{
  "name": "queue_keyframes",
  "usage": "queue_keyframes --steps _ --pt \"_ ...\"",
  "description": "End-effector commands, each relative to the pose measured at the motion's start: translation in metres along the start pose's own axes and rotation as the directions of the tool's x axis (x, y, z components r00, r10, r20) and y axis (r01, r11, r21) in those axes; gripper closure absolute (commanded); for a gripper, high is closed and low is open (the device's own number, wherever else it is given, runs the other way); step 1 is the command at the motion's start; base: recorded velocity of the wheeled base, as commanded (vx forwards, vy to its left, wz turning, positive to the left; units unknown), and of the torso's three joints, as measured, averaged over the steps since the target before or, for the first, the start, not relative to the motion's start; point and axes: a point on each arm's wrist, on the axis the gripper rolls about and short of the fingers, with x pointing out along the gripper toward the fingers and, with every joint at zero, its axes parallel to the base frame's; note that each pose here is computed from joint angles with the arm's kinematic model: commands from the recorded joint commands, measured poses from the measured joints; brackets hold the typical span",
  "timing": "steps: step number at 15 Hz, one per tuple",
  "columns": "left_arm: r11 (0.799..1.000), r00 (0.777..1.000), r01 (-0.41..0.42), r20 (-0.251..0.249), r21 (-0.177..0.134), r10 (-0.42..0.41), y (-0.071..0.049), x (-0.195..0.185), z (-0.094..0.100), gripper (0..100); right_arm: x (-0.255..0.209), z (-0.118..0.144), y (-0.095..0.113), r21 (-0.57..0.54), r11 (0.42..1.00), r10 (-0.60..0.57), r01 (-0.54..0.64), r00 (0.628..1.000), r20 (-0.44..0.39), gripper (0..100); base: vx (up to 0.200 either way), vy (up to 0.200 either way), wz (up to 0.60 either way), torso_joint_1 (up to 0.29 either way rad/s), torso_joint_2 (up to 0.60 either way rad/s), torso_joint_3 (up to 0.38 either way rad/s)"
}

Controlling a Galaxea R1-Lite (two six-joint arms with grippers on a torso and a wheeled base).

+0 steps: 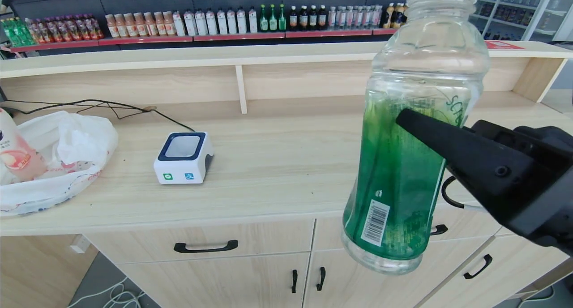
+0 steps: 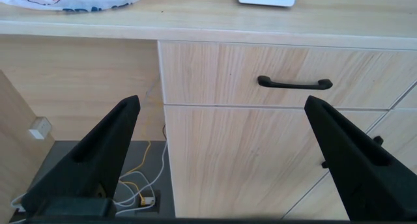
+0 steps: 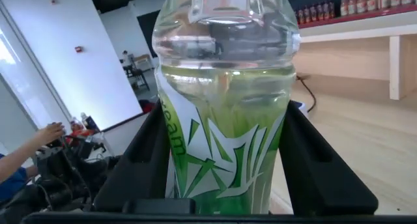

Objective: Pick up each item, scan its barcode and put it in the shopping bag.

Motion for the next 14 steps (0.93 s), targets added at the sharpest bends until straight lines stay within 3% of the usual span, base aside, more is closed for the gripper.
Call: queue_keyframes --steps 1,2,5,9,13,14 --pt "1.0 1.0 0.0 0.0 0.0 0.0 0.0 0.0 0.0 0 0.013 -0.016 -0.013 0.058 0.998 -0.005 0.006 1.0 -0.018 100 0.0 0.0 0.0 0.0 0.0 0.0" --pt "1.0 1.0 0.0 0.0 0.0 0.0 0.0 0.0 0.0 0 0.017 -0.018 -0.016 0.116 0.993 0.017 -0.021 0.999 0.03 100 0.0 0.0 0.0 0.0 0.0 0.0" --pt "1.0 1.0 0.0 0.0 0.0 0.0 0.0 0.0 0.0 0 0.026 -0.025 -0.022 0.174 0.984 0.026 -0.033 0.999 0.043 100 0.0 0.0 0.0 0.0 0.0 0.0" --pt "1.0 1.0 0.0 0.0 0.0 0.0 0.0 0.0 0.0 0 0.04 -0.019 -0.003 0.254 0.959 0.113 -0.13 0.99 0.08 100 0.0 0.0 0.0 0.0 0.0 0.0" --pt "1.0 1.0 0.0 0.0 0.0 0.0 0.0 0.0 0.0 0 0.042 -0.014 -0.001 0.334 0.931 0.123 -0.15 0.987 0.099 100 0.0 0.0 0.0 0.0 0.0 0.0" --pt "1.0 1.0 0.0 0.0 0.0 0.0 0.0 0.0 0.0 0 0.048 -0.013 0.008 0.362 0.912 0.163 -0.193 0.98 0.113 100 0.0 0.0 0.0 0.0 0.0 0.0"
